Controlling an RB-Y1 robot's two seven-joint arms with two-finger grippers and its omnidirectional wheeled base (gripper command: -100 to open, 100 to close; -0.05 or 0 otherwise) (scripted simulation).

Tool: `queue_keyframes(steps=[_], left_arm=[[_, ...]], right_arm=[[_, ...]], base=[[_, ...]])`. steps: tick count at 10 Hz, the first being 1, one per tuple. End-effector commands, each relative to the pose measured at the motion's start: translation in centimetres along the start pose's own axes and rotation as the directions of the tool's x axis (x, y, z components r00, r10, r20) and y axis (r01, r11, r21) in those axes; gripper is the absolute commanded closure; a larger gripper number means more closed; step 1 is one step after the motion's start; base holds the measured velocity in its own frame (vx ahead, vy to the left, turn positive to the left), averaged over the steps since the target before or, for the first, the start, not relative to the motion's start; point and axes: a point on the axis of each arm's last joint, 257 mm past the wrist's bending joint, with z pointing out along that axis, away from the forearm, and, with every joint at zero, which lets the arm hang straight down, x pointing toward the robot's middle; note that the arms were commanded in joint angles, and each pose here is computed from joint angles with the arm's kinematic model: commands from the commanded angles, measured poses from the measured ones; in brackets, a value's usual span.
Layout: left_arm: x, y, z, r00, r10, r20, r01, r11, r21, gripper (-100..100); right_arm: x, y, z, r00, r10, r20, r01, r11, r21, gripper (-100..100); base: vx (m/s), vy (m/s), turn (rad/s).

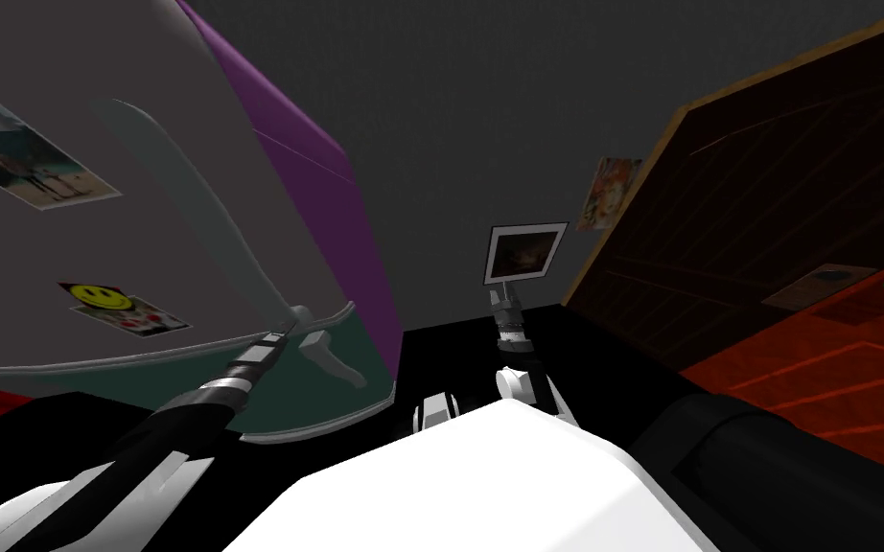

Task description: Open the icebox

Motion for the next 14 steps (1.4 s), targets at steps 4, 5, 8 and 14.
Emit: queue_keyframes(steps=[4,5,8,14], left_arm=[[0.9,-0.6,-0.4,0.9996,0.008,-0.026,-0.008,0.9999,0.008,100],[1.8,-1.5,-0.7,0.9986,0.015,-0.051,-0.014,0.9993,0.034,100],[3.6,-3.4,-1.5,0.9946,0.029,-0.099,-0.02,0.9962,0.085,100],[9.0,-8.7,-4.9,0.9666,0.063,-0.249,-0.004,0.9734,0.229,100]], right_arm=[[0.0,0.0,0.0,1.0,0.0,0.0,0.0,1.0,0.0,0],[0.0,0.0,0.0,1.0,0.0,0.0,0.0,1.0,-0.001,0],[0.0,0.0,0.0,1.0,0.0,0.0,0.0,1.0,-0.001,0],[0.0,0.0,0.0,1.0,0.0,-0.001,0.0,1.0,-0.001,0]], base=[[0.02,0.022,-0.004],[-0.208,0.231,-0.066],[-0.25,0.201,-0.037],[-0.309,0.29,-0.036]])
